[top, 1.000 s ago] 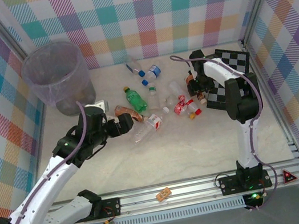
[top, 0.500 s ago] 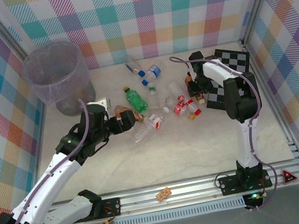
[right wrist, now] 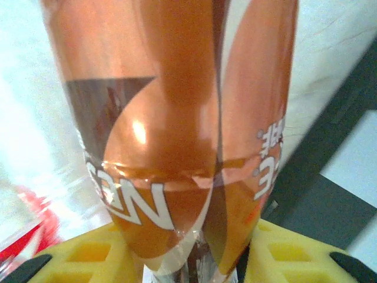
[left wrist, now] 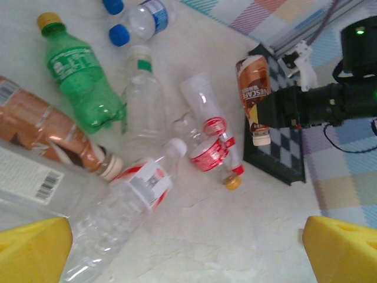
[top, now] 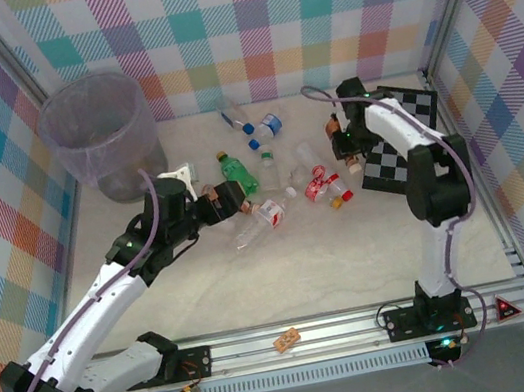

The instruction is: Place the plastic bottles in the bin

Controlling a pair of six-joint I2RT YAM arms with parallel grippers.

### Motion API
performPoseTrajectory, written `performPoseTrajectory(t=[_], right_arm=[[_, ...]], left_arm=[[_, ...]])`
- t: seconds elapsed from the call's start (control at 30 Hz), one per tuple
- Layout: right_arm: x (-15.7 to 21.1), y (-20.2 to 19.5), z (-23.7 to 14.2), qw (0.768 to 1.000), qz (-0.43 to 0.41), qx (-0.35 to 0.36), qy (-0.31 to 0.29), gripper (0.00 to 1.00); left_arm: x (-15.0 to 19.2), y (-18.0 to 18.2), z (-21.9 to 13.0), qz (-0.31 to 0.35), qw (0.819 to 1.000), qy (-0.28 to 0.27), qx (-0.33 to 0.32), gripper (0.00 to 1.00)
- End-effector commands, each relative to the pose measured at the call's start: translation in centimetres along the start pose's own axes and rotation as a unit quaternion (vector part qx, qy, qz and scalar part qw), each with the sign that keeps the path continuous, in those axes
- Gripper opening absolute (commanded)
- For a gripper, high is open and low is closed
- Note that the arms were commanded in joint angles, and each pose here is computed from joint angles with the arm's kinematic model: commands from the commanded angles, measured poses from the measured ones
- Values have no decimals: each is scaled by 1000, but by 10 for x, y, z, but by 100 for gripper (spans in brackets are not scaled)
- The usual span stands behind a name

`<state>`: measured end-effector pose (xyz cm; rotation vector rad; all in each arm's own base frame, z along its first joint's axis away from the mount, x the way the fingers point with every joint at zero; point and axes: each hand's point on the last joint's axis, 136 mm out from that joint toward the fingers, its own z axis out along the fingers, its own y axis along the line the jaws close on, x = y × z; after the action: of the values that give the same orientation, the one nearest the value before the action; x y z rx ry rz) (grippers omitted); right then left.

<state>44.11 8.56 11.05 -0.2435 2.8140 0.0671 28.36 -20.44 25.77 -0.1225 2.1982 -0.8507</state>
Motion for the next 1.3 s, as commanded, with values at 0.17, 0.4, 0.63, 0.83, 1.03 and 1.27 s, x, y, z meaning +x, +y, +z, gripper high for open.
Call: performPoseTrajectory(t=[0.17,0.4,0.63,0.83,1.03,1.27], right_arm=[[28,99,-84,982,-88,-156,-58,40],[70,189,-142,932,-165,-312,-81,40],[96,230,-181,887,-194,-411,-86,40],[94,242,-188,878,-192,-431,-87,40],[91,253,-180,877,-196,-431,-83,41],[85,254,-169,884,-187,-419,-82,41]], left_arm=[[-23,-59,6,-44,987,-34,151,100],[-22,-67,22,-60,983,-23,173,100],[-19,-71,40,-80,978,-12,194,100],[-15,-79,50,-93,970,1,223,99],[-12,-80,59,-107,966,11,236,91],[-10,-76,62,-107,969,14,223,70]])
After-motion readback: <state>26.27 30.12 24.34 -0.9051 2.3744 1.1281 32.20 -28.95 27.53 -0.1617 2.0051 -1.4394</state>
